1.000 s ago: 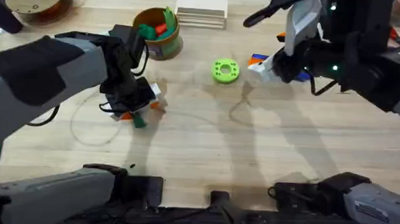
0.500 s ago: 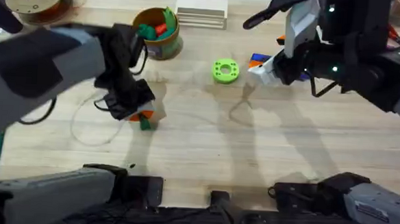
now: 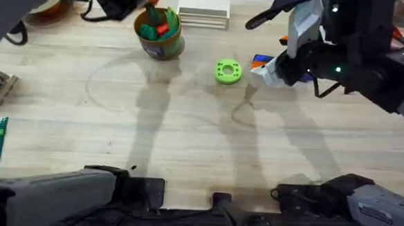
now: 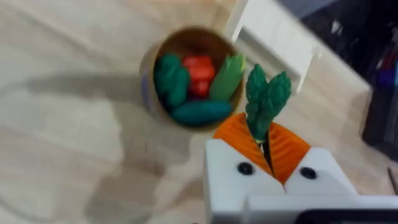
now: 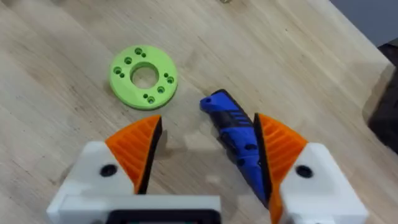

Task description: Pick up the gripper from the table and insert it into the empty holder that is missing its gripper. Then pick up a screw, insert it into the mounting hole, and use the screwdriver to tighten it. Finally, clean up the table by picking up the vegetable and placing it into the bucket.

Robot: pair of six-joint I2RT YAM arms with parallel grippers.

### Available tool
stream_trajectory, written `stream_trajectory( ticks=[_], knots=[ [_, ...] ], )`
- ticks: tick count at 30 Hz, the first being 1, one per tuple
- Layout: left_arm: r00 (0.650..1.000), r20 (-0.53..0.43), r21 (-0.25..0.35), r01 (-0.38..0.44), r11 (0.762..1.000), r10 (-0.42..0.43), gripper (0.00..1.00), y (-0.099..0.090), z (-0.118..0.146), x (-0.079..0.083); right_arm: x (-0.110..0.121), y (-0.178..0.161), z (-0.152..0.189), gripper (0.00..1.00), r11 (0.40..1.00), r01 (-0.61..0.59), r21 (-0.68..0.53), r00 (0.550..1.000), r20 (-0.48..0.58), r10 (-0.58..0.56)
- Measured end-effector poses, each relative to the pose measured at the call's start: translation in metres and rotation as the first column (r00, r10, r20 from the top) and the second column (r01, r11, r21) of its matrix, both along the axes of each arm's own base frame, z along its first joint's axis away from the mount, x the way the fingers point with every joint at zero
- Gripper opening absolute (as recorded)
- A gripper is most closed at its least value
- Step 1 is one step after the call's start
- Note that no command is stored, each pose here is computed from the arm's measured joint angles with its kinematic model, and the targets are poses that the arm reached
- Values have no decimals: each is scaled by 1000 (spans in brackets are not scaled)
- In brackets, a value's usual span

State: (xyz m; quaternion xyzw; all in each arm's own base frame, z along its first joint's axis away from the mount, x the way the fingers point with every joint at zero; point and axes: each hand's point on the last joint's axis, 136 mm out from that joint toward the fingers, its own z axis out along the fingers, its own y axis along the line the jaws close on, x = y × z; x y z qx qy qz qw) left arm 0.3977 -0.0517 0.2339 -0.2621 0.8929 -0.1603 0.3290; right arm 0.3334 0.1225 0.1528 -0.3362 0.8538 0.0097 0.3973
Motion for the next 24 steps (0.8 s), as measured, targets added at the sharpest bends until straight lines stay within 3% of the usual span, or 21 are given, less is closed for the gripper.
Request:
stream_trajectory(
  ticks=[4,13,18,19,24],
  knots=[
    [998,61,32,-11,999,9,11,3,0,23,0,0,0,859,1000,0,0,1000,0,0],
    [990,-138,73,3,997,7,11,3,-86,42,0,0,0,859,1000,0,0,1000,0,0],
    [984,-180,81,8,997,7,17,3,-105,43,0,0,0,859,1000,0,0,1000,0,0],
    [984,-179,85,12,996,3,118,4,-104,43,0,0,0,859,1000,0,0,1000,0,0],
    [983,-182,88,11,996,5,905,4,-103,41,0,0,0,859,1000,0,0,1000,-1,0]
  ],
)
